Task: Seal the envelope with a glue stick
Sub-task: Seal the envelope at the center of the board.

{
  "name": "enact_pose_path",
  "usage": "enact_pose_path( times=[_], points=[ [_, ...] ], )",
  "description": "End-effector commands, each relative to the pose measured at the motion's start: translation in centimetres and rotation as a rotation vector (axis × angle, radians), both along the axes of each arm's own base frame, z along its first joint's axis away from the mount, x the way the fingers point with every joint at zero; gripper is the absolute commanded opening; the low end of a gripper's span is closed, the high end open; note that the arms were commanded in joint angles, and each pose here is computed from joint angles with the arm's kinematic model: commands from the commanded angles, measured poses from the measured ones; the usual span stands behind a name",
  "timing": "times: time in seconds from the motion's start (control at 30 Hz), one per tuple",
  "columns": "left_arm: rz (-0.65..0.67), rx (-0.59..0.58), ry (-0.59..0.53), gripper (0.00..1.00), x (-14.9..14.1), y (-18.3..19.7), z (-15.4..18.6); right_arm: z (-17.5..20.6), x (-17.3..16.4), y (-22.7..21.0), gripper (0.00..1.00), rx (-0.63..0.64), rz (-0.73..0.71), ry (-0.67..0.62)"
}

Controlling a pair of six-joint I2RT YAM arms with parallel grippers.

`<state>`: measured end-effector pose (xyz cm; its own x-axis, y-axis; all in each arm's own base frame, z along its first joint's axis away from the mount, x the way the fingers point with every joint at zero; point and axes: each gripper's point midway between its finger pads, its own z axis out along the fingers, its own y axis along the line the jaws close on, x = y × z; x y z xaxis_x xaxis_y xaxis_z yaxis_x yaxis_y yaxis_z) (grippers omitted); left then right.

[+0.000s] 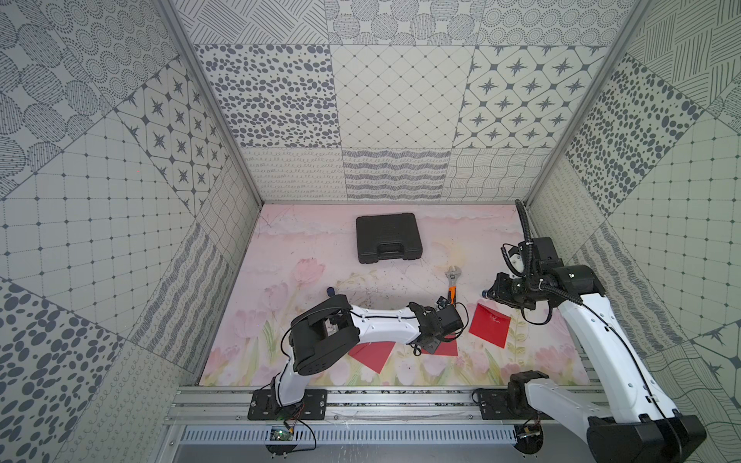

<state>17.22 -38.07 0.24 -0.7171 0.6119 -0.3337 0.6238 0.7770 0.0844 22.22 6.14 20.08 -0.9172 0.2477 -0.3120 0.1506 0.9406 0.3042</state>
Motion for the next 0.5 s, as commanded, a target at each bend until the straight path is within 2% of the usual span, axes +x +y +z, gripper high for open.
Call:
enact_pose_path(
  times=[0.0, 0.17, 0.2, 0.47],
  points=[
    [-0.012, 0.461, 0.231, 0.35, -5.2, 11.2, -5.5, -0.2, 0.0, 0.1, 0.00, 0.005, 0.018, -0.002],
    [-0.033, 0.583, 0.172, 0.34, -4.6, 12.5, -5.0, -0.2, -0.1, 0.2, 0.00, 0.007, 0.018, 0.003],
    [-0.035, 0.567, 0.173, 0.34, -4.5, 12.2, -4.8, -0.2, -0.1, 0.2, 0.00, 0.006, 0.017, 0.003],
    [0.008, 0.135, 0.276, 0.32, -4.9, 7.3, -1.0, 0.3, -0.2, 0.2, 0.00, 0.009, 0.020, 0.000]
  ],
)
